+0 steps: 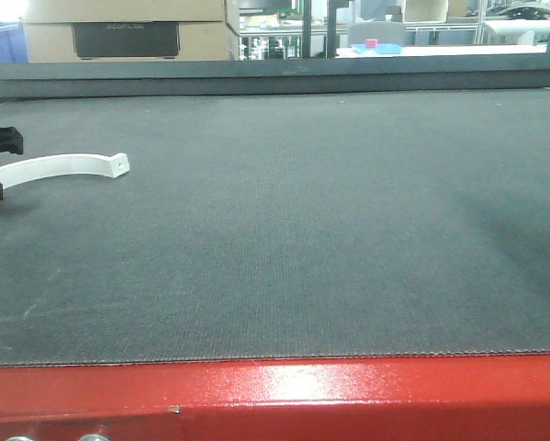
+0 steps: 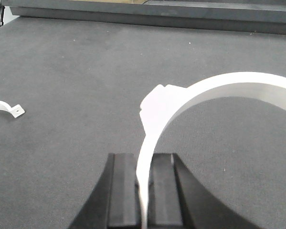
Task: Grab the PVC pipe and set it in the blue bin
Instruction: 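Lower the left gripper onto the other white pipe clamp's band, then close the left gripper on the clamp and lift it up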
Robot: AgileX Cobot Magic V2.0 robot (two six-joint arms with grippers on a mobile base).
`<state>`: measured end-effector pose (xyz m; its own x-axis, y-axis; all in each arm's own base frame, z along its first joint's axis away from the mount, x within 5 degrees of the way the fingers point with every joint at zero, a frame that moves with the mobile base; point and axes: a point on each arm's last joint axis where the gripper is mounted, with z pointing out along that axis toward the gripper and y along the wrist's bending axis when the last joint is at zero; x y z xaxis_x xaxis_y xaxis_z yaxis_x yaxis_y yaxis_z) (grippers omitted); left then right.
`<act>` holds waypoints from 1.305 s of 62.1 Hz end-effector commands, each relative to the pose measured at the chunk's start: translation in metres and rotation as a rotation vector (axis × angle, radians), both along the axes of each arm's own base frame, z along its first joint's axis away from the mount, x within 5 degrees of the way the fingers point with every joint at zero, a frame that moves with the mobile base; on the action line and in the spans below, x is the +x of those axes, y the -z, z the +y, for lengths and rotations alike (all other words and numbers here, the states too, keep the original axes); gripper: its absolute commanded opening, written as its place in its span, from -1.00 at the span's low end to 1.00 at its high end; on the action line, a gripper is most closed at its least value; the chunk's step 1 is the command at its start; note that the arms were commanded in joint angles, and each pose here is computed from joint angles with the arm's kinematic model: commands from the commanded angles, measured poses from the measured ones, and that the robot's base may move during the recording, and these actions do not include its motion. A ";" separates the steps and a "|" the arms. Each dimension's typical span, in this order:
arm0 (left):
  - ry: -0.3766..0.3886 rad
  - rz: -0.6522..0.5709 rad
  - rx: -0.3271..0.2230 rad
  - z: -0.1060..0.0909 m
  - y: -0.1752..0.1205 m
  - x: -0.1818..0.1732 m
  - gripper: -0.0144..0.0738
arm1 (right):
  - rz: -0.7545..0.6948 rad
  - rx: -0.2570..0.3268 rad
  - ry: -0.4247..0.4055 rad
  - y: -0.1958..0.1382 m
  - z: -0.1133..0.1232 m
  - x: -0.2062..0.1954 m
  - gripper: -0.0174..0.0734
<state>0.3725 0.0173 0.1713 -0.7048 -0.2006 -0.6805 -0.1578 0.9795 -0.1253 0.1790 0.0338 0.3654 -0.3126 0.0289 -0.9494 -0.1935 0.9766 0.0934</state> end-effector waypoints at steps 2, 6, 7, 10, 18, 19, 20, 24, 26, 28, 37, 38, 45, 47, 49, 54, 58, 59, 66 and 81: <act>-0.007 -0.001 -0.010 -0.002 0.002 0.002 -0.22 | -0.051 0.004 0.008 -0.007 -0.001 -0.001 -0.99; -0.006 0.001 -0.011 -0.002 0.002 0.001 -0.31 | -0.051 0.004 0.008 -0.007 -0.001 -0.001 -0.99; -0.006 0.001 -0.011 -0.002 0.002 0.001 -0.34 | -0.051 0.004 0.008 -0.007 -0.001 -0.001 -0.99; -0.006 0.003 -0.011 -0.002 0.002 0.001 -0.47 | -0.051 0.004 0.008 -0.007 -0.001 -0.001 -0.99; -0.006 0.003 -0.011 -0.002 0.002 0.001 -0.87 | -0.051 0.004 0.008 -0.007 -0.001 -0.001 -0.99; -0.006 0.003 -0.011 -0.002 0.002 0.001 -0.92 | -0.051 0.004 0.008 -0.007 -0.001 -0.001 -0.99; -0.006 0.003 -0.011 -0.002 0.002 0.001 -0.92 | -0.051 0.004 0.008 -0.007 -0.001 -0.001 -0.99; -0.006 0.003 -0.011 -0.002 0.002 0.001 -0.92 | -0.051 0.004 0.008 -0.007 -0.001 -0.001 -0.99; -0.006 0.003 -0.011 -0.002 0.002 0.001 -0.92 | -0.051 0.004 0.008 -0.007 -0.001 -0.001 -0.99; -0.006 0.003 -0.011 -0.002 0.002 0.001 -0.92 | -0.051 0.004 0.008 -0.007 -0.001 -0.001 -0.99; -0.004 0.001 -0.013 -0.002 -0.003 0.000 -0.92 | -0.051 0.006 0.007 -0.007 -0.001 -0.001 -0.99; -0.004 -0.003 -0.013 -0.002 -0.004 0.000 -0.92 | -0.051 0.006 0.007 -0.007 -0.001 -0.001 -0.99; -0.005 -0.050 -0.009 -0.002 -0.018 -0.002 -0.92 | -0.056 0.007 0.009 -0.007 -0.001 0.000 -0.99; -0.006 -0.068 -0.008 -0.002 -0.025 -0.003 -0.92 | -0.061 0.008 0.010 -0.008 -0.001 0.000 -0.99; -0.002 -0.085 -0.004 -0.002 -0.031 -0.004 -0.92 | -0.066 0.008 0.011 -0.008 -0.001 0.000 -0.99; 0.007 -0.118 0.009 -0.002 -0.044 -0.008 -0.92 | -0.080 0.011 0.014 -0.010 -0.001 0.000 -0.99; 0.010 -0.153 0.014 -0.002 -0.057 -0.011 -0.92 | -0.094 0.013 0.016 -0.011 -0.002 -0.001 -0.99; 0.010 -0.164 0.014 -0.002 -0.061 -0.013 -0.92 | -0.095 0.013 0.016 -0.011 -0.002 -0.001 -0.99; 0.011 -0.211 0.016 -0.003 -0.081 -0.020 -0.92 | -0.116 0.016 0.017 -0.015 -0.002 -0.005 -0.99; 0.019 -0.287 0.015 -0.005 -0.121 -0.047 -0.92 | -0.142 0.020 0.013 -0.021 -0.004 -0.017 -0.99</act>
<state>0.3362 0.0145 0.2763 -0.5303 -0.1750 -0.8296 -0.1073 0.9845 -0.1391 0.1663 0.0311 0.3793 -0.2150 0.0466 -0.9755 -0.1934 0.9771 0.0893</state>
